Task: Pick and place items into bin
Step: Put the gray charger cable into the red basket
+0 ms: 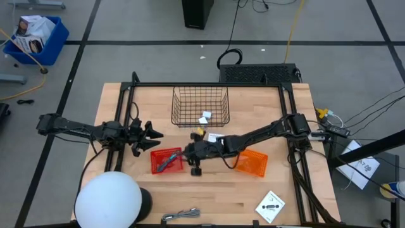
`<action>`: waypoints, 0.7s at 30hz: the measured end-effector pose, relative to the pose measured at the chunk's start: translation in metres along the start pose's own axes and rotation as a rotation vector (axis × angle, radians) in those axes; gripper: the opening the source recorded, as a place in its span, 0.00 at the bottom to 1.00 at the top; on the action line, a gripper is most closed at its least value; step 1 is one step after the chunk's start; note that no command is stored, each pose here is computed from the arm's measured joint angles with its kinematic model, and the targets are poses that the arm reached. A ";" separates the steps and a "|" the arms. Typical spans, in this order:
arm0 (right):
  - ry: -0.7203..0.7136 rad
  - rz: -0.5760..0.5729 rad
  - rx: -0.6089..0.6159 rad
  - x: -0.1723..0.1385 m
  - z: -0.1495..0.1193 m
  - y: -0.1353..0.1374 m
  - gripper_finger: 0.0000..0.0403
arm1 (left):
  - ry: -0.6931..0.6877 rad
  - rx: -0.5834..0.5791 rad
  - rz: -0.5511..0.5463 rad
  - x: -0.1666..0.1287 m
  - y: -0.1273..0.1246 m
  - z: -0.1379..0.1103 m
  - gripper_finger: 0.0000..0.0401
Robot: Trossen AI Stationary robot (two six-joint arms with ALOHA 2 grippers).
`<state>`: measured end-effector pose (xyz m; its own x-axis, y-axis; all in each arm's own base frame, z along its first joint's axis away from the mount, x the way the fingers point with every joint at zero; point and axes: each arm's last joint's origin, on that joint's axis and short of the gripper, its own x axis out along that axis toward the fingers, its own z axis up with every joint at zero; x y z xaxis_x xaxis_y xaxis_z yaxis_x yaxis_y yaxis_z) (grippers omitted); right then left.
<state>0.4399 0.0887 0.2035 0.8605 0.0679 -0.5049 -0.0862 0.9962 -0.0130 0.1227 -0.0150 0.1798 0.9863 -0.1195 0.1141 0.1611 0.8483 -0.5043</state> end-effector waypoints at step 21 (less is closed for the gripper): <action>0.180 0.202 -0.043 -0.020 -0.029 0.101 0.31 | 0.043 -0.011 -0.051 0.000 -0.007 -0.005 0.49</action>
<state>0.3990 0.1862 0.1871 0.7207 0.2502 -0.6465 -0.2713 0.9600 0.0690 0.1215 -0.0233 0.1787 0.9773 -0.1851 0.1034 0.2118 0.8347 -0.5083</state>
